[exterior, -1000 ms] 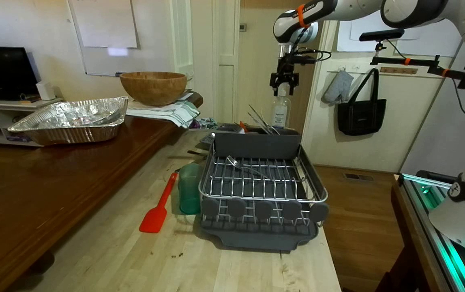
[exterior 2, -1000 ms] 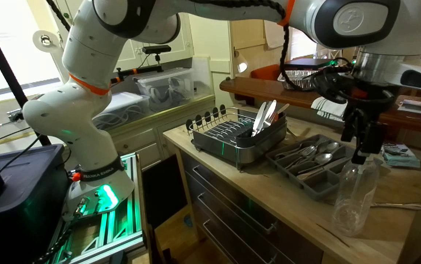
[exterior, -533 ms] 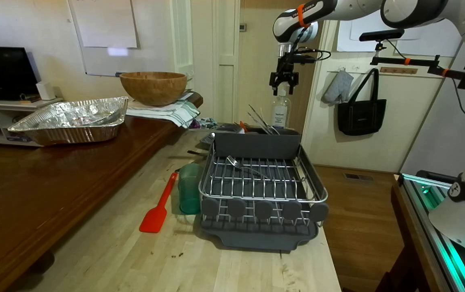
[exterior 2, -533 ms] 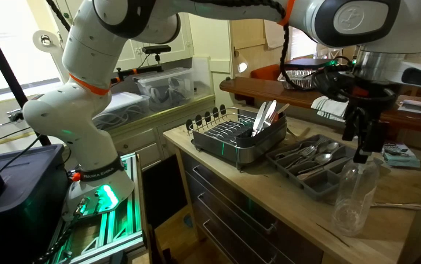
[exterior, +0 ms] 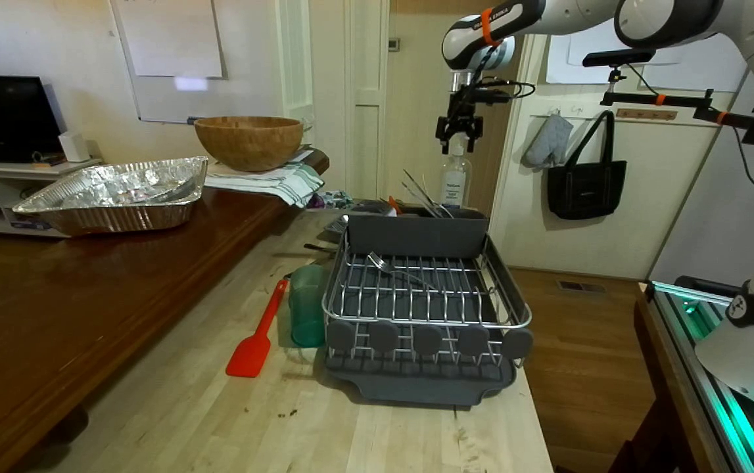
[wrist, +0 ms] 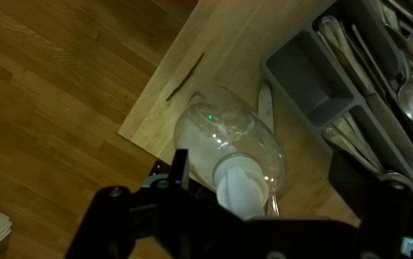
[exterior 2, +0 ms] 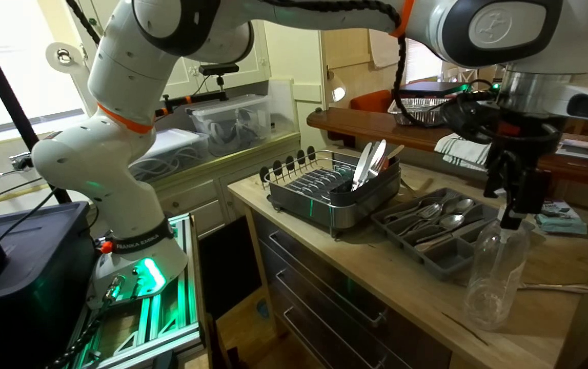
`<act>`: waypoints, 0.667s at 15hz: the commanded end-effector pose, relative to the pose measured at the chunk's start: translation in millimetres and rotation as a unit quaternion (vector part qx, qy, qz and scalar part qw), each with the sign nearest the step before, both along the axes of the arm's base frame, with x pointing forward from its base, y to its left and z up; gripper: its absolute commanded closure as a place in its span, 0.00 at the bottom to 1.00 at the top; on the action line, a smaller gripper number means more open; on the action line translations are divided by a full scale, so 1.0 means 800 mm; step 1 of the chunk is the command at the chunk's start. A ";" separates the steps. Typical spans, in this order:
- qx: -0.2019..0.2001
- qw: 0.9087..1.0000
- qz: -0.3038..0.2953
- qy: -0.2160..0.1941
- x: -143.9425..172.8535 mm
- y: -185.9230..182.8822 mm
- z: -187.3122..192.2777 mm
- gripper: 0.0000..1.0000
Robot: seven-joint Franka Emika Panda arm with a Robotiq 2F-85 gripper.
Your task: Put the soap bottle in the drying rack
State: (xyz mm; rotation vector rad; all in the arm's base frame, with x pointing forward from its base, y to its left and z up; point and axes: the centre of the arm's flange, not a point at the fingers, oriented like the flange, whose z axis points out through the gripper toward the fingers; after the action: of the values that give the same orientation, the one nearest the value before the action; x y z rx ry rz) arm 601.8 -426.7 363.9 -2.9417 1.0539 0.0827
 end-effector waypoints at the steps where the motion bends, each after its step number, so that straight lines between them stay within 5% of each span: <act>1: -0.009 1.000 -0.007 -0.003 0.014 -0.016 -0.007 0.00; 3: -0.009 1.000 -0.007 -0.005 0.016 -0.019 -0.009 0.07; 5: -0.010 1.000 -0.008 -0.007 0.017 -0.021 -0.011 0.30; 10: -0.017 1.000 -0.002 -0.014 0.023 -0.021 -0.007 0.70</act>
State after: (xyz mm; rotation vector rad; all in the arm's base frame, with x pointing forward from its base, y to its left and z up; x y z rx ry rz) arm 609.2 -435.9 358.5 -2.9551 1.0616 0.0604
